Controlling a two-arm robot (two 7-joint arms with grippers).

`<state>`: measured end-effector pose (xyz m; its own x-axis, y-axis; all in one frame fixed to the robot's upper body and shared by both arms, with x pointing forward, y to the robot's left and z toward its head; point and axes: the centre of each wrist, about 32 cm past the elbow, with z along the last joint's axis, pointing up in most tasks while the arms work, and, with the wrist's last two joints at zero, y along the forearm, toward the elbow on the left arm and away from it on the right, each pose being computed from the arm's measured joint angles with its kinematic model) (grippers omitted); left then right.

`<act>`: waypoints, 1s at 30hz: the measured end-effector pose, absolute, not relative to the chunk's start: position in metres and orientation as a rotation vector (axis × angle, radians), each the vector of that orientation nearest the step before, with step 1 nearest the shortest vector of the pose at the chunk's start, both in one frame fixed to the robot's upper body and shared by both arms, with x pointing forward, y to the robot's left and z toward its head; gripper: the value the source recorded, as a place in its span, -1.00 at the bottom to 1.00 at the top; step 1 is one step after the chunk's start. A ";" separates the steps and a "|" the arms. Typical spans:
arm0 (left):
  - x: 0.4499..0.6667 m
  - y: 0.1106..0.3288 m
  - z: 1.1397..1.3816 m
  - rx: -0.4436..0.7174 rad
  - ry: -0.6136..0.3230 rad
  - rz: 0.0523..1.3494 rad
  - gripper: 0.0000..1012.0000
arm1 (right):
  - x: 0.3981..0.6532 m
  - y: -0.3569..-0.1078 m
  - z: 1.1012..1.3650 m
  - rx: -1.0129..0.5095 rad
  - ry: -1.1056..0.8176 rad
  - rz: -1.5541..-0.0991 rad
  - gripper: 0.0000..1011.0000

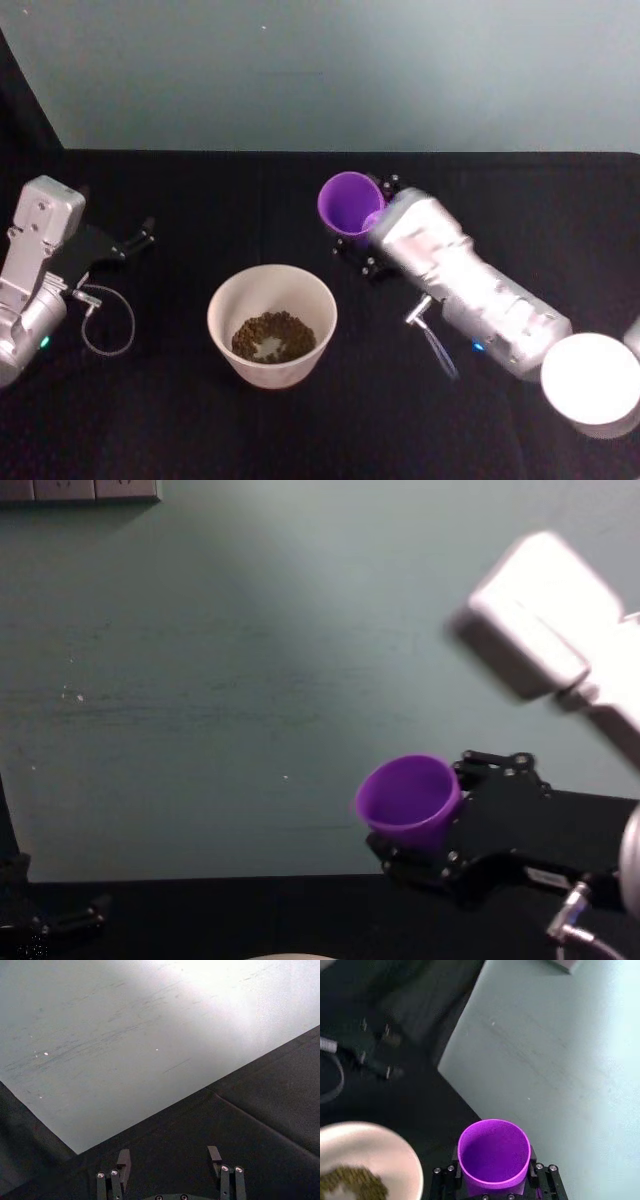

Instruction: Pick up the cup and pour the mung beans from the cup into the bowl.

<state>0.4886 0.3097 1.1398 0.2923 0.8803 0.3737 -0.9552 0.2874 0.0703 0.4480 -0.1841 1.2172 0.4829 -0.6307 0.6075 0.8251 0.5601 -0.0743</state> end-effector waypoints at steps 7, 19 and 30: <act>0.489 0.310 1.140 0.305 -0.285 1.248 0.98 | 0.451 -0.200 1.196 -0.215 -0.371 -0.933 0.43; 0.489 0.310 1.140 0.304 -0.285 1.248 0.98 | 0.455 -0.218 1.157 -0.121 -0.148 -0.965 0.43; 0.489 0.310 1.140 0.304 -0.285 1.248 0.98 | 0.469 -0.226 1.120 -0.044 0.016 -0.955 0.43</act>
